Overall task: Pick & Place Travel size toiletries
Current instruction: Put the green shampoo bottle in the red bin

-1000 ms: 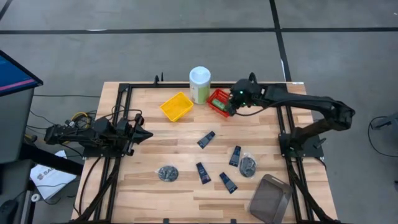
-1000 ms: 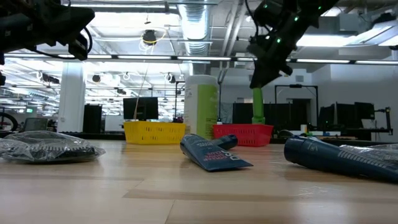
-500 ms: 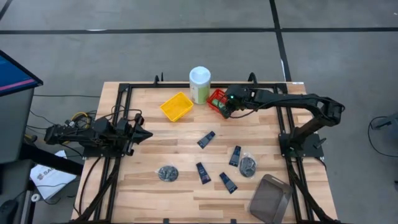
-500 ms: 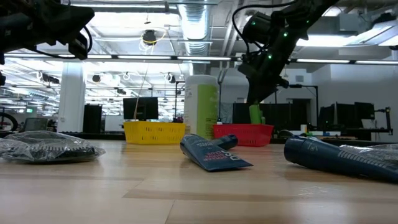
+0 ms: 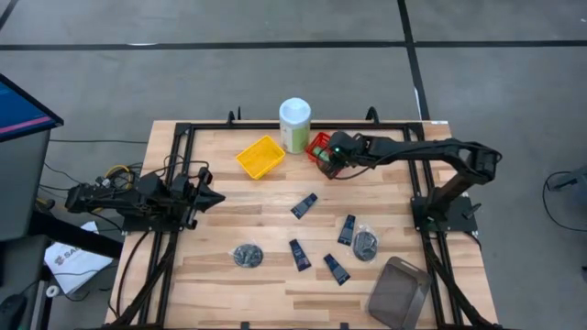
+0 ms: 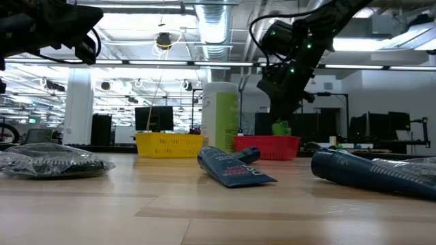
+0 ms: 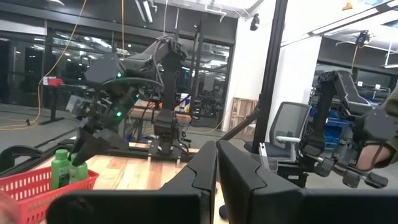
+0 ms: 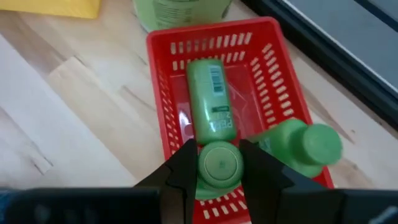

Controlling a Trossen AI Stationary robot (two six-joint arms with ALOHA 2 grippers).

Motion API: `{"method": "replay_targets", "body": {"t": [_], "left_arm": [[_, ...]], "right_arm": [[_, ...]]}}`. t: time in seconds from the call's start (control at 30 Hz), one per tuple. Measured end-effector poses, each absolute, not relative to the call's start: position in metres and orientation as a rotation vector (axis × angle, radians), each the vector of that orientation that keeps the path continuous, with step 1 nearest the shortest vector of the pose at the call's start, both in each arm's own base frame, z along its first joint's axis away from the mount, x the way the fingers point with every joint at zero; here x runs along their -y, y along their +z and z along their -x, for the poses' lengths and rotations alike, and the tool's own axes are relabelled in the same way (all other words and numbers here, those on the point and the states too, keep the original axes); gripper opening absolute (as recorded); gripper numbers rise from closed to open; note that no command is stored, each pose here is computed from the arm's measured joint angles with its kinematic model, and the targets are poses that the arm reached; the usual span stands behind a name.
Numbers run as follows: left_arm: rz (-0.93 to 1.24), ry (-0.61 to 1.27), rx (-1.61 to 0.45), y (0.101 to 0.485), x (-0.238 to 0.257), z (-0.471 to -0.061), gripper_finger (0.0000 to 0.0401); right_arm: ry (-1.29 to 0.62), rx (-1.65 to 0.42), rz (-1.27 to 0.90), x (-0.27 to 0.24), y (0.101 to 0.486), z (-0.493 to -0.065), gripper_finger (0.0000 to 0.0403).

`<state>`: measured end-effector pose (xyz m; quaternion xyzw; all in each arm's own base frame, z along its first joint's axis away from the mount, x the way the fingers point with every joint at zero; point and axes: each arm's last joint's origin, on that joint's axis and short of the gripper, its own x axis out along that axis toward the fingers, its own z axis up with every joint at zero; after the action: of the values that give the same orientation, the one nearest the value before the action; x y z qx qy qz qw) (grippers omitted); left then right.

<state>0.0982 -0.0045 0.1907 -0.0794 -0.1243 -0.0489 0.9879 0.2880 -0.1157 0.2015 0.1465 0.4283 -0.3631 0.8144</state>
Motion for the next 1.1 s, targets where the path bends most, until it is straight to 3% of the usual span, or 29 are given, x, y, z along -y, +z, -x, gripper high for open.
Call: {"method": "replay_targets", "body": {"t": [0.67, 1.1], "left_arm": [[0.16, -0.098, 0.252, 0.191, 0.004, -0.098, 0.0011], [0.16, -0.099, 0.256, 0.191, 0.005, -0.098, 0.0011]], "right_arm": [[-0.757, -0.938, -0.287, 0.116, 0.193, -0.293, 0.0142], [-0.75, -0.909, -0.286, 0.114, 0.205, -0.288, 0.0206]]}}
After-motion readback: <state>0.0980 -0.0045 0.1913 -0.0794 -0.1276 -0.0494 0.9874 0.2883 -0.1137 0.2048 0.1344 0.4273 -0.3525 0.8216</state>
